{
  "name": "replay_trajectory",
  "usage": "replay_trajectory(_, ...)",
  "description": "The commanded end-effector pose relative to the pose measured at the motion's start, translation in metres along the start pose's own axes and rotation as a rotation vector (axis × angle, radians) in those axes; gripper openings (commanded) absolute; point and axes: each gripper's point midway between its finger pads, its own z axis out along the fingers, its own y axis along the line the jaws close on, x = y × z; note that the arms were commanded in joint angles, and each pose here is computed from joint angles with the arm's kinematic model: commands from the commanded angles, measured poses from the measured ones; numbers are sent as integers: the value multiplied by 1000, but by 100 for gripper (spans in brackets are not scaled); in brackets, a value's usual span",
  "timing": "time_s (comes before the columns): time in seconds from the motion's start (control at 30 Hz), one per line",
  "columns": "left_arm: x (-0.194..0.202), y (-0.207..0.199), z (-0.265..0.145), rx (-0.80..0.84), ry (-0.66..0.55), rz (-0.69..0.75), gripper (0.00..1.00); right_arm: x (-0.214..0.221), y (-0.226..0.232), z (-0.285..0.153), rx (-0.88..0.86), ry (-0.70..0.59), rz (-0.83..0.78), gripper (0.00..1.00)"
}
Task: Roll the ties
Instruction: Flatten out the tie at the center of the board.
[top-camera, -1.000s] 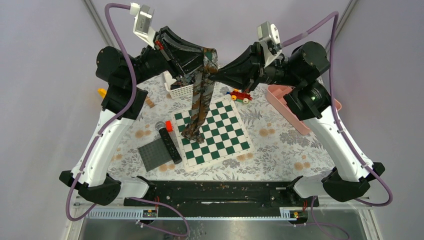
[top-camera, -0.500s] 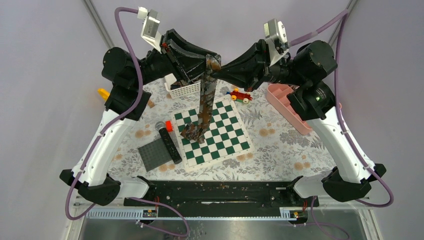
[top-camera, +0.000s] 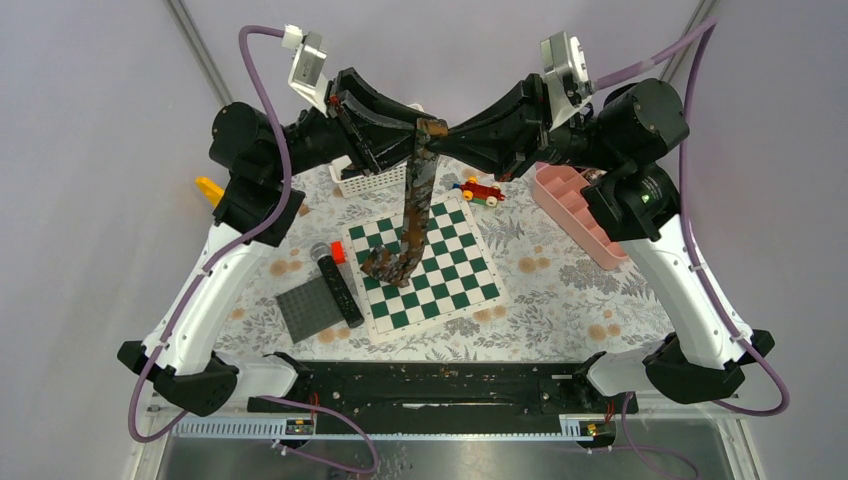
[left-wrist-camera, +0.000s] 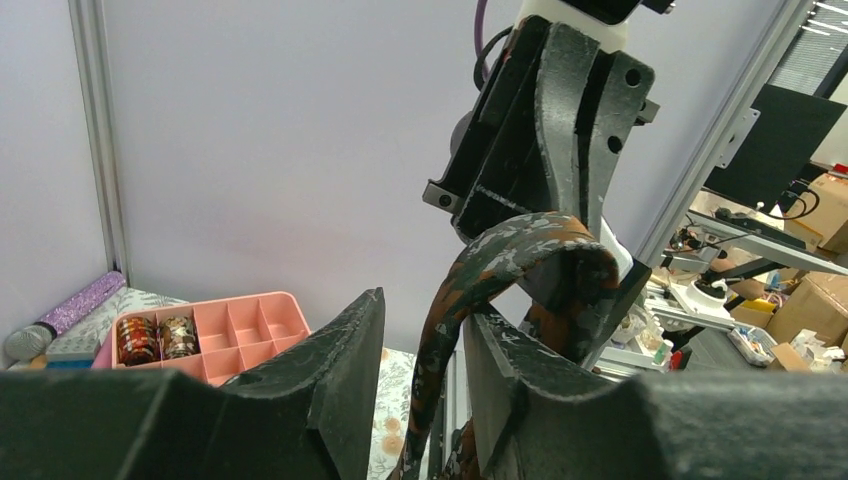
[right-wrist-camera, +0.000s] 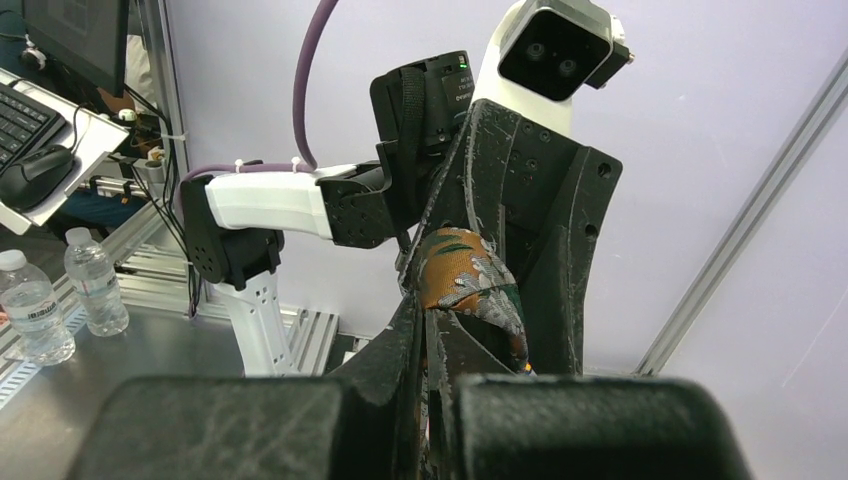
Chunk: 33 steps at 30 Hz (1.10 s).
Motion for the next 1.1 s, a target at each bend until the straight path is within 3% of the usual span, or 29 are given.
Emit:
replay_trajectory(0.0,-15,-28,-5,82,-38,87,37,-18,3,-2,3,-28,-20,0)
replay_trajectory(0.43,-7,-37,1,140,-17,79,44,-14,3,-1,-5,-17,-2,0)
replay_trajectory(0.87,-12,-35,4,126,-32,71,0,-7,6,-5,-1,-4,0,0)
replay_trajectory(1.0,-19,-32,4,78,-28,89,0,2,4,-9,32,4,0,0)
replay_trajectory(1.07,-25,-33,6,69,-24,94,0,6,1,-12,58,9,-4,6)
